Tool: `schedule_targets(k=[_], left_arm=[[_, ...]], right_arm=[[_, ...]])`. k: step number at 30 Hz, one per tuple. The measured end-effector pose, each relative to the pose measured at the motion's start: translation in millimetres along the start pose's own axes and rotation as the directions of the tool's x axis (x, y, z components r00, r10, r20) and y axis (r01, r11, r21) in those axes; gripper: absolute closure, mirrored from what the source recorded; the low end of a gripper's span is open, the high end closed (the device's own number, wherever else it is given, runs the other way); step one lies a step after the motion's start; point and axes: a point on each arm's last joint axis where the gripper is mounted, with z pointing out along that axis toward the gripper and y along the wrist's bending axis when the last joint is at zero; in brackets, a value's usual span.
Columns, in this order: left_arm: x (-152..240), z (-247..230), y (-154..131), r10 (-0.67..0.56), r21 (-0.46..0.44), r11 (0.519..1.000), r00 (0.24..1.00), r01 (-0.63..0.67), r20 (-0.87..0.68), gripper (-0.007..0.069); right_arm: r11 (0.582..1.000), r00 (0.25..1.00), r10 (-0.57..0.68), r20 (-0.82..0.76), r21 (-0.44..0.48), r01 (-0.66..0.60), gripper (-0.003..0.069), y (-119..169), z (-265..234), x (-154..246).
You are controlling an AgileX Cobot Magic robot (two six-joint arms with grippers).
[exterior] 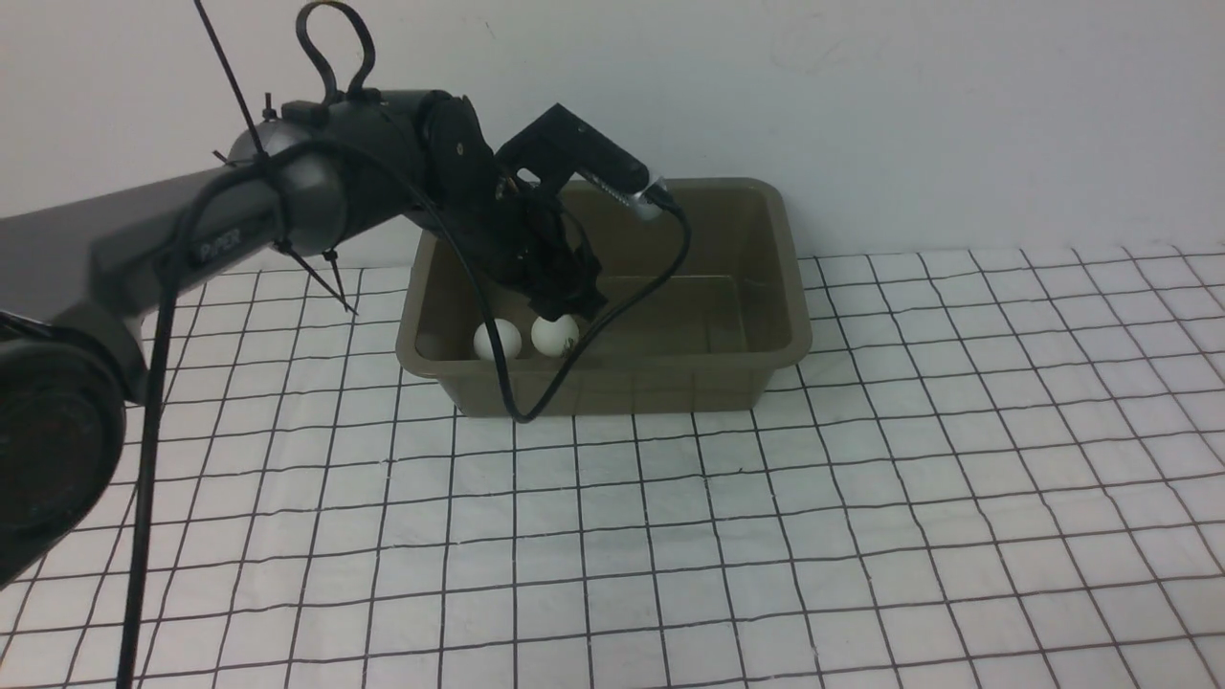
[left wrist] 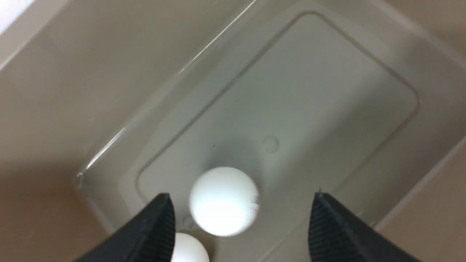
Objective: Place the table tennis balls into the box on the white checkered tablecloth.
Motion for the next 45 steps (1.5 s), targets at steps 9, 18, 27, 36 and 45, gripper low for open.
schedule_targets(k=[9, 18, 27, 36, 45], left_arm=[[-14.2, -51.3, -2.6, 0.018, 0.034, 0.999, 0.999, -0.017, -0.029, 0.0334], [-20.6, -181.9, -16.4, 0.021, 0.009, 1.000, 0.998, -0.022, 0.058, 0.0627], [61.5, -255.4, -53.7, 0.018, -0.084, 0.996, 0.977, 0.000, 0.214, 0.0629], [128.1, -294.0, -84.5, 0.028, -0.082, 0.997, 0.975, -0.010, 0.219, 0.0629], [152.2, -325.2, -100.4, 0.028, -0.035, 0.999, 0.984, -0.022, 0.177, 0.0629]], right_arm=[[1.000, 1.000, 0.000, 0.000, 0.000, 0.000, 0.0239, 0.0, 0.0, 0.0], [1.000, 1.000, 0.000, 0.000, 0.000, 0.000, 0.0239, 0.0, 0.0, 0.0], [1.000, 1.000, 0.000, 0.000, 0.000, 0.000, 0.0239, 0.0, 0.0, 0.0], [1.000, 1.000, 0.000, 0.000, 0.000, 0.000, 0.0239, 0.0, 0.0, 0.0], [1.000, 1.000, 0.000, 0.000, 0.000, 0.000, 0.0239, 0.0, 0.0, 0.0]])
